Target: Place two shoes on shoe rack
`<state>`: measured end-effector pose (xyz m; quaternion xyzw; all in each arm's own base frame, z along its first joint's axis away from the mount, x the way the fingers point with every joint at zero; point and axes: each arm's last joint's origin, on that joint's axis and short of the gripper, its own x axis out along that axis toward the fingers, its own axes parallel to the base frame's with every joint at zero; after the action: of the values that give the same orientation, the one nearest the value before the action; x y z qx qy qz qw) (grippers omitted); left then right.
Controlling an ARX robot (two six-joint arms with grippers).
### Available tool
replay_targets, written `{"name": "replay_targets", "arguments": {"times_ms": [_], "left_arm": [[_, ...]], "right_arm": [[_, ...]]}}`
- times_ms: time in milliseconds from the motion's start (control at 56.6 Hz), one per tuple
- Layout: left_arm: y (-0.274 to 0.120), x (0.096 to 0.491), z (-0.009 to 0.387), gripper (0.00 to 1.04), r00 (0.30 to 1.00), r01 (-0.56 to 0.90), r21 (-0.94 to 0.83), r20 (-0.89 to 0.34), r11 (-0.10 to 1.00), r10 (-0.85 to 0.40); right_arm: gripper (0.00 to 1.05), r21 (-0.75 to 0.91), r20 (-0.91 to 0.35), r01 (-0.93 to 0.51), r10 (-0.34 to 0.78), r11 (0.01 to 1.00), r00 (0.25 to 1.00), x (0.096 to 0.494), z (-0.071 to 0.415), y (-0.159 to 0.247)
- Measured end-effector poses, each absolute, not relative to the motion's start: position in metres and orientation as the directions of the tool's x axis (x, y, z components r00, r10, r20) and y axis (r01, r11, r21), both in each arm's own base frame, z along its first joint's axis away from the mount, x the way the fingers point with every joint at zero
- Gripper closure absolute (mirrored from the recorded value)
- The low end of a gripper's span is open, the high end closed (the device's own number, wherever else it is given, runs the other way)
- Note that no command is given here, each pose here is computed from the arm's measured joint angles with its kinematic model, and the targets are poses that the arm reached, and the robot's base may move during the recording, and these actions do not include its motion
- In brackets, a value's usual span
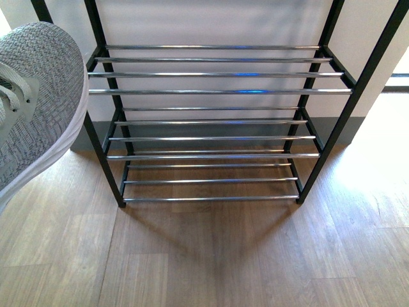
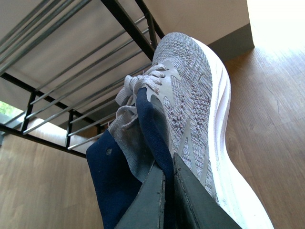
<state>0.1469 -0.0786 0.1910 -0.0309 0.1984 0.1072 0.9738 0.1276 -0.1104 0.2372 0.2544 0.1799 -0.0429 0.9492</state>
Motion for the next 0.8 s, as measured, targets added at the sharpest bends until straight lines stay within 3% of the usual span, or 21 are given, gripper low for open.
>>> {"name": "replay_targets", "arguments": {"times_ms": [601,672,795], "left_arm": [[-0.079,0.147,0.191,1.03,0.898,-0.224,-0.017,-0.392,0.974,0.200],[-0.079,0.147,0.191,1.03,0.898,-0.224,-0.017,-0.392,0.975,0.199],[-0.079,0.147,0.191,1.03,0.898,-0.223,-0.017,-0.392,0.975,0.199]], "right_arm": [[1.04,0.468,-0.362,0.171,0.012,0.867,0.932,0.128,0.237,-0.110],[1.04,0.379,-0.284,0.058,0.056,0.924,0.957,0.130,0.242,-0.110],[1.04,0.273,-0.248,0.010,0.060,0.962,0.967,0.141,0.259,-0.102]]}}
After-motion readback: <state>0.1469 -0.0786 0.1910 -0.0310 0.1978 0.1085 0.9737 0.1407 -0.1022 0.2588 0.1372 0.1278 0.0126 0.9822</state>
